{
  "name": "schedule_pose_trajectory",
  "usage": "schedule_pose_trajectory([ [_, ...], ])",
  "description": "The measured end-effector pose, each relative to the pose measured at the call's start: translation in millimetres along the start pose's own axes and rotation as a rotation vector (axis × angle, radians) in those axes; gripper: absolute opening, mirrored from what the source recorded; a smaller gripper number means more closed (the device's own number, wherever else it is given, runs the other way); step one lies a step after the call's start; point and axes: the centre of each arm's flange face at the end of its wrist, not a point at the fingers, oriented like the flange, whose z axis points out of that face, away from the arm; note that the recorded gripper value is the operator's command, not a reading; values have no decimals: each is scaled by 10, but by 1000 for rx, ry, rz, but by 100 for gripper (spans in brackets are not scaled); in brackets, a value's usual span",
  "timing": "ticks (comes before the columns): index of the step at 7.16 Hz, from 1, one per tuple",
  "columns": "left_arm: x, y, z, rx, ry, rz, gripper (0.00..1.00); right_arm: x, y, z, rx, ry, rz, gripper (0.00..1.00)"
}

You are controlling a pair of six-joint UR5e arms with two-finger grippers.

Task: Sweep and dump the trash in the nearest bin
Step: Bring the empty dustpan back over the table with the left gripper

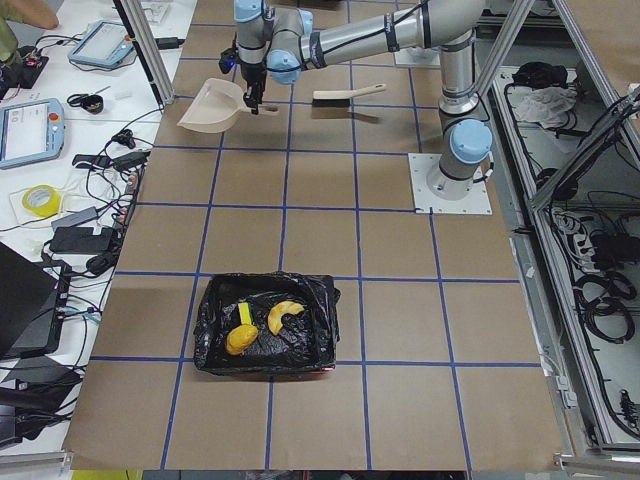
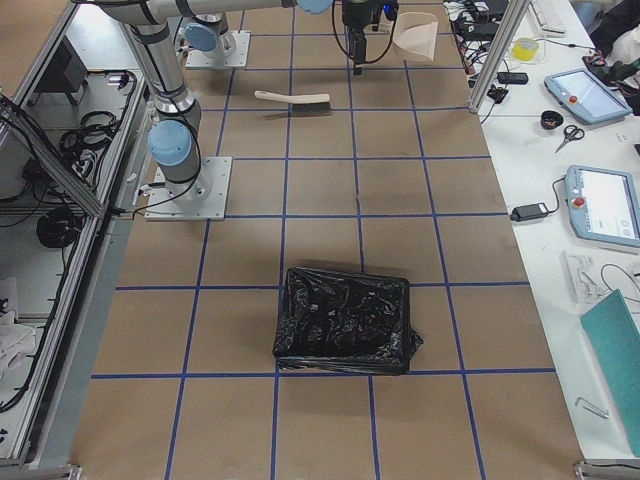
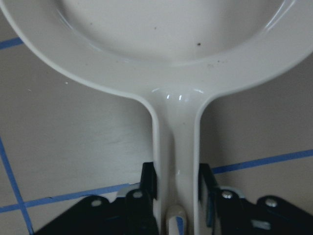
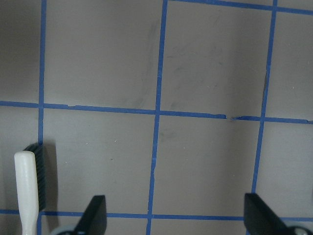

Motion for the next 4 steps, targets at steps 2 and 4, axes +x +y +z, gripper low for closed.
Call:
schedule_pose_trajectory([
  [2,723,92,178,-47,8,-27,0,39,-3,4,-2,25,-5,100],
  [4,1246,186,319,-65,6,7,0,49,-2,2,-2,31,-5,100],
])
